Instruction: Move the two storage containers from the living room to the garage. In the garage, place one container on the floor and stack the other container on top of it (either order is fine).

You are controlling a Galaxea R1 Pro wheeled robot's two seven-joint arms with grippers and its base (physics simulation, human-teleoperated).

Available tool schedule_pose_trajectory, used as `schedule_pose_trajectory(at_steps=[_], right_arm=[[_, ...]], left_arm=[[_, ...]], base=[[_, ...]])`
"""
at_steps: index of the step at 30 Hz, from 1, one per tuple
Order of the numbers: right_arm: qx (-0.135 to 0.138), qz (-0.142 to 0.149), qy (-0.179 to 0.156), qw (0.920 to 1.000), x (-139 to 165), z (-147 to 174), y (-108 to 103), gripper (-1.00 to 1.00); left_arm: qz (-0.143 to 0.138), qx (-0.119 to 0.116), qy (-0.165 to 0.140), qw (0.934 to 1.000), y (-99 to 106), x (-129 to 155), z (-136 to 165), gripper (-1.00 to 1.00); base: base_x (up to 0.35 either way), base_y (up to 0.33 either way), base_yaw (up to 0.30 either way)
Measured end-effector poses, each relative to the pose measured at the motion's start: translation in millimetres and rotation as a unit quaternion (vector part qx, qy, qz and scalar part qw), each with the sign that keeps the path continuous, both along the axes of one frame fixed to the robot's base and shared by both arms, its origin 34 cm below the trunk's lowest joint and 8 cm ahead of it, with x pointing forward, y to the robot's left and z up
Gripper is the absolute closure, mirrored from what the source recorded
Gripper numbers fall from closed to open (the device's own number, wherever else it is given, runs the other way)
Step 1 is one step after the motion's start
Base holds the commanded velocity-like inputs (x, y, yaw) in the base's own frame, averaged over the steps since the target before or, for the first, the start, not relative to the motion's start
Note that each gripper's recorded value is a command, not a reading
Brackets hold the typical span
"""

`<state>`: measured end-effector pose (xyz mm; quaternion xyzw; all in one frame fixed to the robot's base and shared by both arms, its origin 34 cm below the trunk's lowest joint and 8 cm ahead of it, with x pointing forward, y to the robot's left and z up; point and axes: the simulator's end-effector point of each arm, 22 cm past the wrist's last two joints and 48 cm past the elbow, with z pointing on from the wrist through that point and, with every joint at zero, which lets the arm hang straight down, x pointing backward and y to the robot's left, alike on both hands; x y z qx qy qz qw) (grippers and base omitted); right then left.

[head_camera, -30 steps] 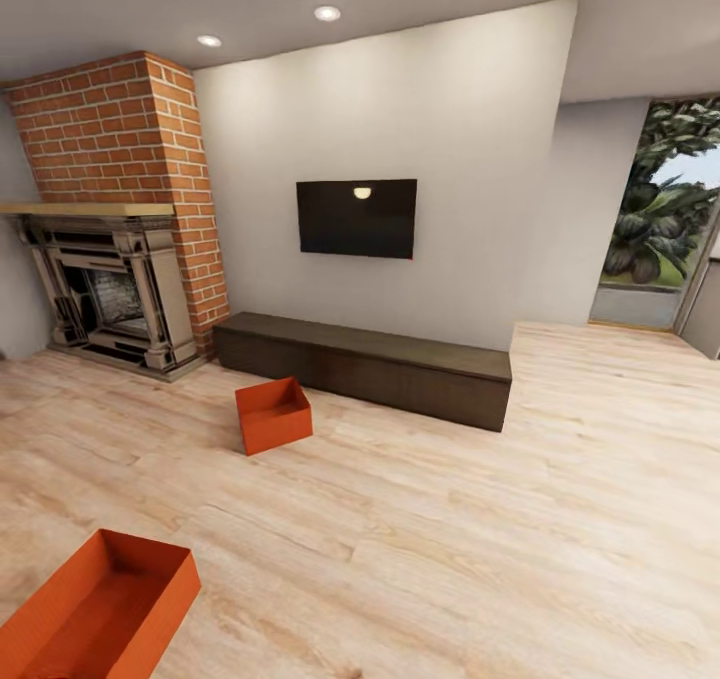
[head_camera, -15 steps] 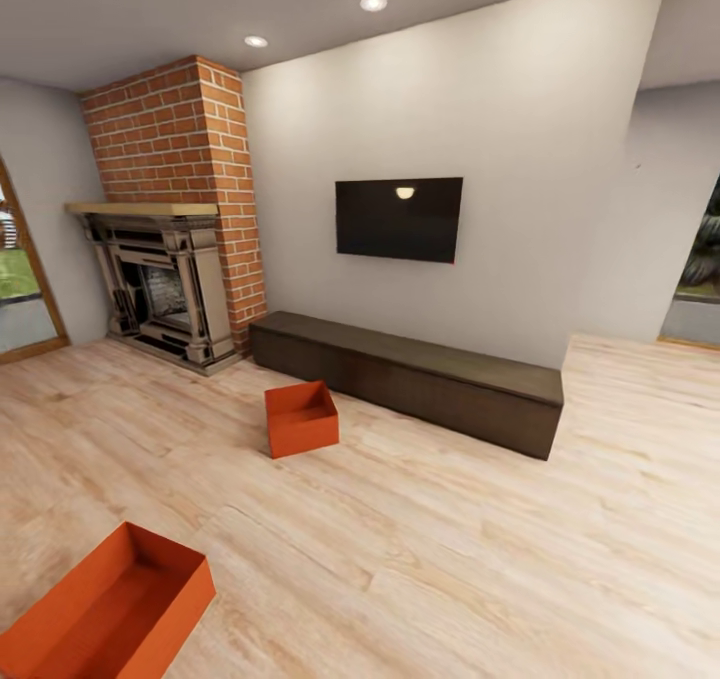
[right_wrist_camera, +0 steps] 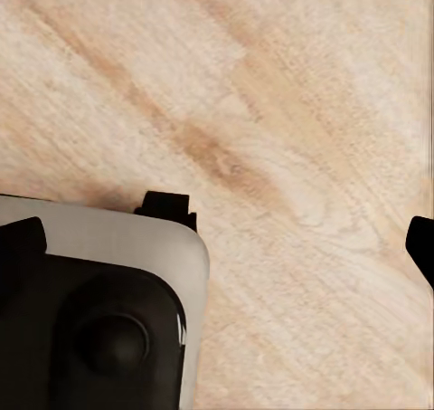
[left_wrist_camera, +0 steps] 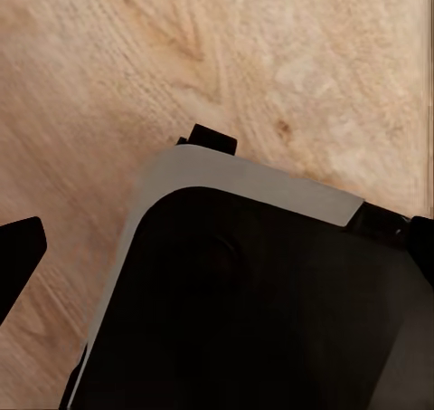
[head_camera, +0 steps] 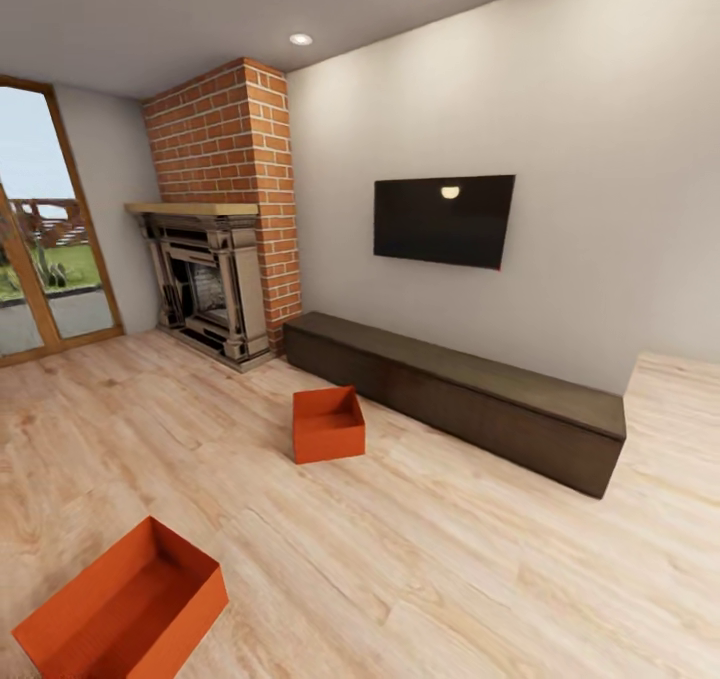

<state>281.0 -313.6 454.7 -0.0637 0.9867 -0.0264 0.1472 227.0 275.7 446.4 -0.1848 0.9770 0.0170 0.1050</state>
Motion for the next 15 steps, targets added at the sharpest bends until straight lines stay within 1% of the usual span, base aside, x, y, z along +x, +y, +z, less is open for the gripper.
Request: schedule_pose_trajectory(at_steps=[15], right_arm=[[0.0, -0.005, 0.0, 1.0, 0.0, 0.1, -0.9, -1.0]], left_arm=[[0.002, 0.0, 0.003, 1.0, 0.9, -2.7, -0.5, -1.0]], base=[[0.262, -0.173, 0.269]])
